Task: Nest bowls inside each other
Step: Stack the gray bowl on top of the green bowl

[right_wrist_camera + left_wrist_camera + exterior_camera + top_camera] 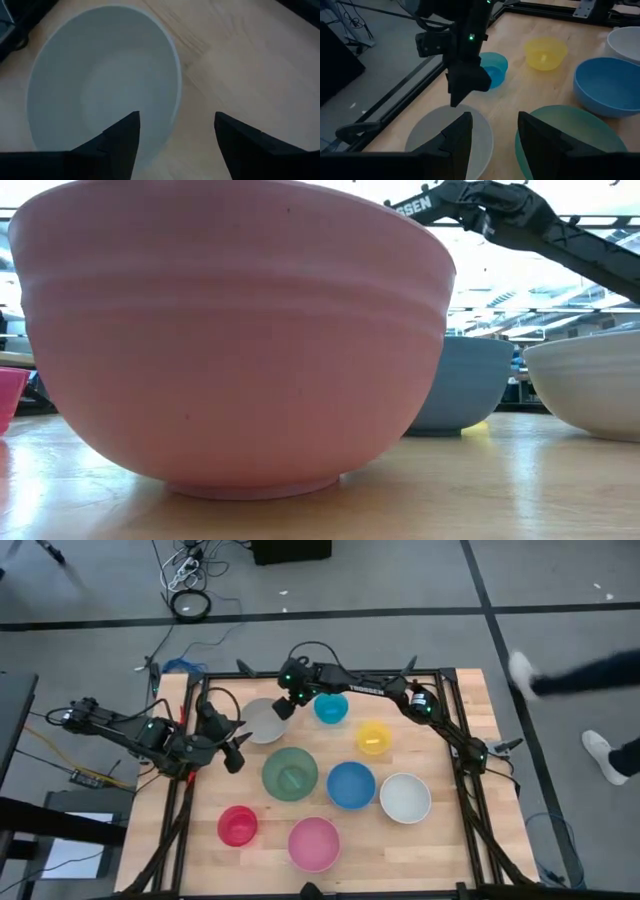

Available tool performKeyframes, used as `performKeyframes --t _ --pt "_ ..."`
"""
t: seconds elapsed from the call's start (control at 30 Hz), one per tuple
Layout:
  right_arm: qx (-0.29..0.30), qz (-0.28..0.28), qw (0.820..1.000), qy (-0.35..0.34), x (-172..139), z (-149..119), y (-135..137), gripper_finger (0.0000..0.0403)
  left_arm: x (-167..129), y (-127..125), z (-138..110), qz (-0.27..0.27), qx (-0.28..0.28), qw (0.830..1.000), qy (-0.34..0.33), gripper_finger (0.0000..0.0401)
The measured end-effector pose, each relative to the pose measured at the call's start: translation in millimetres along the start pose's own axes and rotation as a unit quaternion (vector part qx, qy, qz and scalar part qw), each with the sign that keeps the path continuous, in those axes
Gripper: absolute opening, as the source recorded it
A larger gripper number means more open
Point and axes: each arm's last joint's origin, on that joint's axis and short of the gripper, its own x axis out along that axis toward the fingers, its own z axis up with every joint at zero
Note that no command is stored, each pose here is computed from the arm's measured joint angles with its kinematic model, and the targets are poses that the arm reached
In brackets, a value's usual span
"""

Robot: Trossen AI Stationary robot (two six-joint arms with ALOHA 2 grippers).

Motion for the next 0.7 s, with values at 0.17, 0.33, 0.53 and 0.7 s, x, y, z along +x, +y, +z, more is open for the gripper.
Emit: performKeyframes --t 0.17,0.33,0.53,0.7 --pt "-0.002 -0.002 1.000 0.013 10.2 -5.8 0.1 0.0240 0.1 -0.1 -0.1 0.000 -0.002 1.000 0.000 0.0168" --pt "0.000 -0.003 1.000 0.029 29.9 -15.6 -0.2 0.0240 0.2 -0.3 0.1 -0.001 -0.003 1.000 0.000 0.0168" --pt "-0.004 -0.012 1.000 0.027 38.0 -19.5 0.5 0.0220 0.3 -0.5 0.2 -0.001 -0.004 1.000 -0.001 0.0168" --pt "0.000 -0.007 1.000 0.024 36.4 -16.3 -2.8 0.0126 0.3 -0.6 0.4 -0.001 -0.005 1.000 -0.002 0.0168"
